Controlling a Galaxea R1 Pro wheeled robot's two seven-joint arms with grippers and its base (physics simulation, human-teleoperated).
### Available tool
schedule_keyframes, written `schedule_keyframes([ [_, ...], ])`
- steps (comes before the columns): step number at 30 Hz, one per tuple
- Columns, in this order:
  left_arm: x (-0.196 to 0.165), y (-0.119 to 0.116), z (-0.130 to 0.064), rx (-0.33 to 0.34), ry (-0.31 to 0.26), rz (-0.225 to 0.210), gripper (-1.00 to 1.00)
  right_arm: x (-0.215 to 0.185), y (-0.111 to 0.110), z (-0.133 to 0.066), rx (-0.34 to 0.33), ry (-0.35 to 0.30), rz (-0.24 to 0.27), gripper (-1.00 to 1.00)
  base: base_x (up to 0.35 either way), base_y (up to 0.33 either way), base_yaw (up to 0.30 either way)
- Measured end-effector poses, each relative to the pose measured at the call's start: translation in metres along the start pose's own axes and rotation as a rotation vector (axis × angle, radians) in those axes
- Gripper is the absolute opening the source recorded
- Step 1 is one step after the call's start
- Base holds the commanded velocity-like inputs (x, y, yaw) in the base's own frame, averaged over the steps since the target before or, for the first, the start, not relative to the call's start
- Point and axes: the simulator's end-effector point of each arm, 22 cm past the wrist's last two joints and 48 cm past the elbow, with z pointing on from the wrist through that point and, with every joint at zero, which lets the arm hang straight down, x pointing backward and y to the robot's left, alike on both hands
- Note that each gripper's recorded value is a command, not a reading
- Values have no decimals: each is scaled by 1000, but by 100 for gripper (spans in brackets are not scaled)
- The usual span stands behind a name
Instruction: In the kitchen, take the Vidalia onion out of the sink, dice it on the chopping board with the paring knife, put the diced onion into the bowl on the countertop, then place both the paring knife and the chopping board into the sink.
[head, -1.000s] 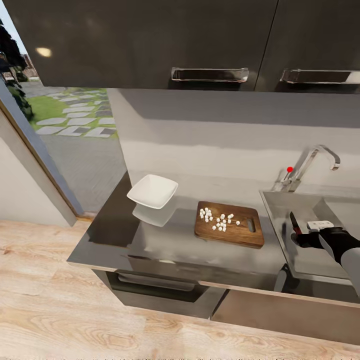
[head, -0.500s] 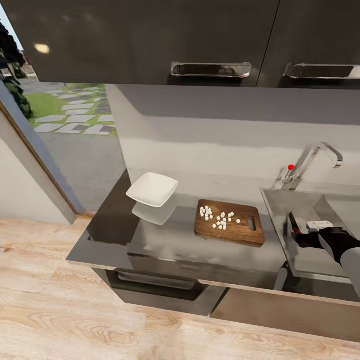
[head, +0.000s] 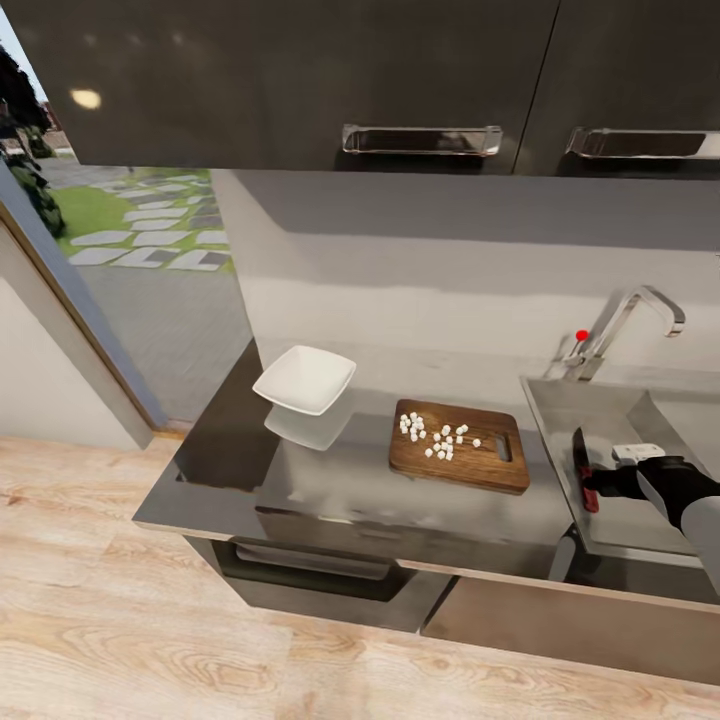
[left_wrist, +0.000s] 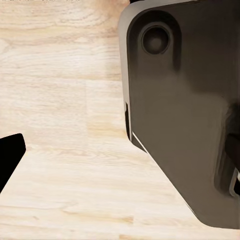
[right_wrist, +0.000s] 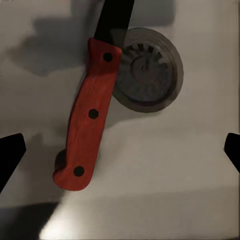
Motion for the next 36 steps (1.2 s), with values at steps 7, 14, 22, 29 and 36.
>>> schedule_keyframes([
  [7,-4,0,-1,-1,-10,-1,100,-8,-3,-6,4,-19,2,100,0,0,0],
  [14,-9,-1,-2,1,-23,-1,100,-15,1,-12,-28,-35,7,100,0,0,0],
  [22,-12,-7,-2,14,-32,3,100,-54,-28,-39,19,-48,46,100,0,5,0],
  [29,-13,-6,-2,14,-34,8,100,-94,-69,-87,112,-45,127,100,0,236,-129],
  [36,-19,-6,-3,15,-59,7,100,-99,-74,-95,121,-54,138,100,0,293,-226],
])
